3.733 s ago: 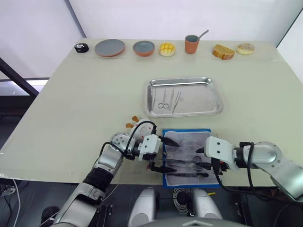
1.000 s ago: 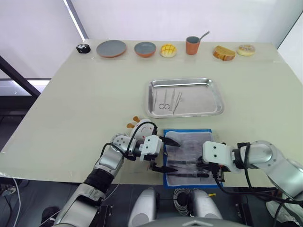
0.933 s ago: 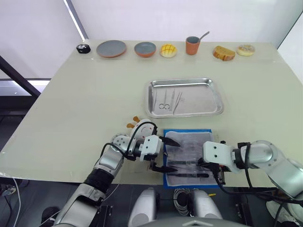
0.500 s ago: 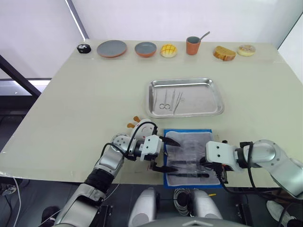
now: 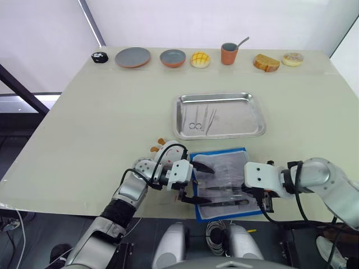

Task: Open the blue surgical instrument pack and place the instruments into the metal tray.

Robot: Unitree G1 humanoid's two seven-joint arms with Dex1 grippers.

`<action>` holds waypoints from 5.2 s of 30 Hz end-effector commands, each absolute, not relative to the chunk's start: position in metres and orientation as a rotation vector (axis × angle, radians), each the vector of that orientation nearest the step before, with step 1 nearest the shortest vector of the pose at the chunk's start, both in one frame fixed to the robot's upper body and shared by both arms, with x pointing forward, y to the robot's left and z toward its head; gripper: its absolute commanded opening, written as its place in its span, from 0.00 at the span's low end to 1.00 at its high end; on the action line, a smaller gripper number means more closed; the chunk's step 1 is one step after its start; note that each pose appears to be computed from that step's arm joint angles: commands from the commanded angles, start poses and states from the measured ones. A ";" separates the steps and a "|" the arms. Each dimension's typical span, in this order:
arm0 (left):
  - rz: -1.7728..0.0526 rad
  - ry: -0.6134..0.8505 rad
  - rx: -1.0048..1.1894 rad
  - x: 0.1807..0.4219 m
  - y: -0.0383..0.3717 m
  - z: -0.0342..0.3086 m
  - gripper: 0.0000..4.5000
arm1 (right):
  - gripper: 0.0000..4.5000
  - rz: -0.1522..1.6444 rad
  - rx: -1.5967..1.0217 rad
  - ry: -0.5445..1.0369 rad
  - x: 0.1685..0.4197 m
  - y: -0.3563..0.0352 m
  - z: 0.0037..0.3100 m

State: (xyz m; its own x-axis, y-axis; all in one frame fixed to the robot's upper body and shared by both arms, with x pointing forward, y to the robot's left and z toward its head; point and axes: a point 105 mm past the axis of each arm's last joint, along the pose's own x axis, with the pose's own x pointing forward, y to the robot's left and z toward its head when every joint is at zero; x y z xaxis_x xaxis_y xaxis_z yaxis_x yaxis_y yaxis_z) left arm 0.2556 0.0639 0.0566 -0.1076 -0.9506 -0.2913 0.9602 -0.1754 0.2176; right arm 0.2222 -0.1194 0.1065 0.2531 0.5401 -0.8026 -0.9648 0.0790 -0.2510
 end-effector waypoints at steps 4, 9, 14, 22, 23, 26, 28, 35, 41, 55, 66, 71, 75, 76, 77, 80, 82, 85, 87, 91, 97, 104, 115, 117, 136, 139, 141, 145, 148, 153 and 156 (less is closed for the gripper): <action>-1.710 0.147 0.420 0.249 0.064 0.032 1.00 | 0.01 1.195 -0.974 0.562 0.225 -0.126 0.121; -1.712 0.151 0.424 0.249 0.064 0.031 1.00 | 0.01 1.164 -1.015 0.588 0.229 -0.139 0.119; -1.711 0.152 0.429 0.250 0.065 0.030 1.00 | 0.01 1.124 -1.053 0.628 0.236 -0.164 0.121; -1.699 0.146 0.431 0.253 0.067 0.031 1.00 | 0.01 1.110 -1.067 0.639 0.241 -0.204 0.143; -1.698 0.145 0.431 0.253 0.067 0.031 1.00 | 0.01 1.107 -1.001 0.621 0.241 -0.205 0.150; -1.691 0.142 0.431 0.254 0.067 0.031 1.00 | 0.01 1.086 -0.860 0.554 0.245 -0.206 0.167; -1.686 0.139 0.432 0.255 0.067 0.030 1.00 | 0.01 1.005 -0.722 0.435 0.261 -0.196 0.187; -1.676 0.130 0.436 0.256 0.066 0.030 1.00 | 0.01 0.794 -0.460 0.416 0.307 -0.160 0.199; -1.655 0.132 0.440 0.259 0.070 0.029 1.00 | 0.01 0.618 -0.194 0.392 0.349 -0.115 0.199; -1.631 0.145 0.442 0.258 0.076 0.022 1.00 | 0.01 0.353 -0.071 0.438 0.399 -0.085 0.157; -1.630 0.137 0.440 0.257 0.073 0.027 1.00 | 0.01 0.349 -0.069 0.460 0.406 -0.079 0.146; -1.628 0.133 0.437 0.255 0.072 0.030 1.00 | 0.01 0.364 -0.066 0.475 0.408 -0.076 0.141; -1.624 0.136 0.437 0.254 0.073 0.031 1.00 | 0.23 0.379 -0.060 0.471 0.408 -0.076 0.141; -1.622 0.136 0.437 0.254 0.074 0.031 1.00 | 0.28 0.391 -0.051 0.460 0.407 -0.075 0.144; -1.619 0.136 0.437 0.255 0.074 0.031 1.00 | 0.39 0.404 -0.037 0.436 0.407 -0.074 0.149; -1.607 0.131 0.434 0.256 0.075 0.032 1.00 | 0.63 0.476 -0.011 0.378 0.398 -0.076 0.163; -1.603 0.129 0.430 0.256 0.075 0.032 1.00 | 0.85 0.561 0.004 0.302 0.390 -0.074 0.175; -1.604 0.128 0.423 0.256 0.076 0.032 1.00 | 0.85 0.789 0.041 0.058 0.360 -0.067 0.202; -1.606 0.130 0.423 0.255 0.076 0.032 1.00 | 0.85 0.915 0.026 -0.071 0.339 -0.071 0.211; -1.610 0.138 0.423 0.256 0.079 0.031 1.00 | 0.85 1.092 0.060 -0.033 0.305 -0.091 0.200; -1.614 0.146 0.424 0.256 0.081 0.030 1.00 | 1.00 1.267 -0.072 0.049 0.258 -0.124 0.176; -1.623 0.158 0.425 0.254 0.086 0.027 1.00 | 1.00 1.308 -0.245 0.211 0.220 -0.188 0.159; -1.627 0.167 0.431 0.254 0.092 0.025 1.00 | 1.00 1.254 -0.410 0.238 0.215 -0.200 0.152; -1.629 0.164 0.431 0.253 0.091 0.025 1.00 | 1.00 1.237 -0.415 0.237 0.219 -0.185 0.144; -1.629 0.164 0.445 0.256 0.089 0.027 1.00 | 0.45 1.375 -0.529 0.280 0.223 -0.121 0.100; -1.631 0.164 0.446 0.256 0.087 0.027 1.00 | 0.45 1.380 -0.548 0.271 0.224 -0.118 0.098; -1.629 0.160 0.446 0.256 0.085 0.028 1.00 | 0.45 1.368 -0.544 0.282 0.225 -0.117 0.095; -1.627 0.155 0.442 0.256 0.081 0.030 1.00 | 0.45 1.381 -0.539 0.294 0.222 -0.117 0.093; -1.628 0.155 0.442 0.255 0.079 0.030 1.00 | 0.45 1.382 -0.543 0.299 0.222 -0.117 0.092; -1.629 0.149 0.439 0.255 0.074 0.034 1.00 | 0.45 1.387 -0.563 0.316 0.222 -0.117 0.087; -1.630 0.150 0.439 0.254 0.073 0.035 1.00 | 0.45 1.386 -0.577 0.325 0.223 -0.117 0.085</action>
